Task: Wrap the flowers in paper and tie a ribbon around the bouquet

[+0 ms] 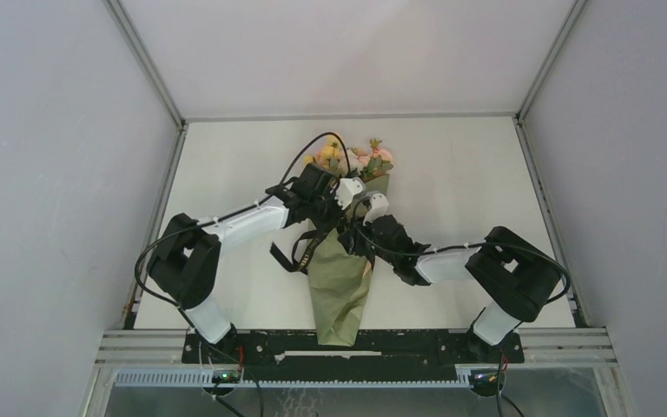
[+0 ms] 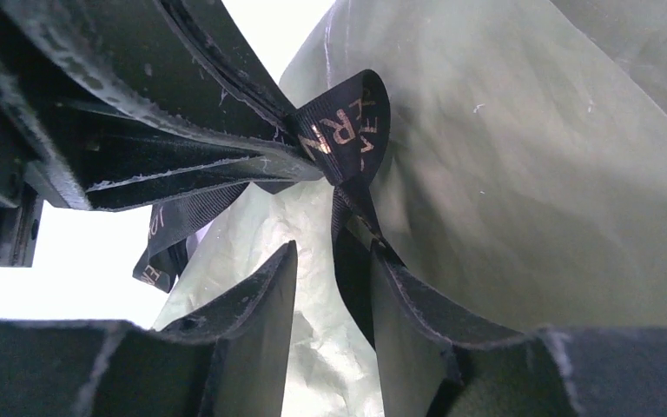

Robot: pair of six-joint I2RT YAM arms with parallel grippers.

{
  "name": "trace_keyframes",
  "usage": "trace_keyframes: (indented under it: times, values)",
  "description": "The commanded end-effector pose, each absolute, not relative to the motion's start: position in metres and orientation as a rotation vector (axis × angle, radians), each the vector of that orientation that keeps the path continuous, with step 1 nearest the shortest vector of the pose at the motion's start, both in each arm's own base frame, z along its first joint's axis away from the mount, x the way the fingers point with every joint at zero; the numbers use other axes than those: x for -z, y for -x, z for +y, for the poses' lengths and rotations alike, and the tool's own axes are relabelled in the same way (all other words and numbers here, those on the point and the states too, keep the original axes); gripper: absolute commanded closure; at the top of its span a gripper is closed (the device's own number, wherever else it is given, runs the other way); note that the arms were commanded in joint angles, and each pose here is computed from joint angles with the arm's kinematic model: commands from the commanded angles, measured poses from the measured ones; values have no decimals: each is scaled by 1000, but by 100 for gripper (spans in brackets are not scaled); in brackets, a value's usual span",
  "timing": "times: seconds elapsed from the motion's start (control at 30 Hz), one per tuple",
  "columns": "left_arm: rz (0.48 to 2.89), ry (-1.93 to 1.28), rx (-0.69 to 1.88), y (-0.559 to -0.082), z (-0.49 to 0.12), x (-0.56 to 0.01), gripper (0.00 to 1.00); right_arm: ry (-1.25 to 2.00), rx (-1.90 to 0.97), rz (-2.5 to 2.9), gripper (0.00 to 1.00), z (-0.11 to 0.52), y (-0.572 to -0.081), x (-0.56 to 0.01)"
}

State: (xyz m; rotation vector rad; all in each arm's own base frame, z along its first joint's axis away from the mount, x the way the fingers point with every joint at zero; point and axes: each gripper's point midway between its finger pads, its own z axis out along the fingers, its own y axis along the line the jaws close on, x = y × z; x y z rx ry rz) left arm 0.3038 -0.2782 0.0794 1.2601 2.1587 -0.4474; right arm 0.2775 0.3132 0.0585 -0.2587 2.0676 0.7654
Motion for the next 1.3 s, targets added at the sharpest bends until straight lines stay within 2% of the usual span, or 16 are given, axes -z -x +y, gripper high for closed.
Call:
trace_keyframes:
  times: [0.0,0.2,0.33,0.5,0.67,0.8,0.83,0.9,0.93,1.07,1.17,1.27]
  values:
    - [2088,-1237,498,-315,-296,-102,100,267,-818,2007,55,323,-294,-78]
    - [2094,-1222,522,-315,-297,-103,100,247,-803,2059,55,324,-304,-69]
    - [2105,-1205,542,-316,-296,-102,100,231,-793,2089,63,325,-309,-65]
    - [2135,-1164,566,-320,-292,-100,100,209,-798,2113,58,324,-313,-62]
    - [2190,-1093,562,-329,-286,-94,100,196,-807,2166,61,326,-318,-53]
    - [2234,-1038,575,-336,-282,-88,100,216,-823,2182,72,331,-319,-51]
    - [2241,-1034,583,-336,-281,-86,100,221,-830,2188,77,332,-319,-51]
    - [2246,-1032,596,-335,-281,-85,100,239,-867,2198,96,334,-315,-52]
    - [2247,-1038,598,-334,-280,-84,100,243,-896,2206,100,335,-312,-54]
    - [2248,-1041,558,-335,-273,-83,100,330,-1128,2198,100,349,-286,-82]
    - [2245,-1028,524,-339,-267,-84,100,459,-1384,2228,100,361,-241,-106]
    - [2241,-1026,517,-339,-265,-85,100,526,-1503,2261,100,361,-204,-118]
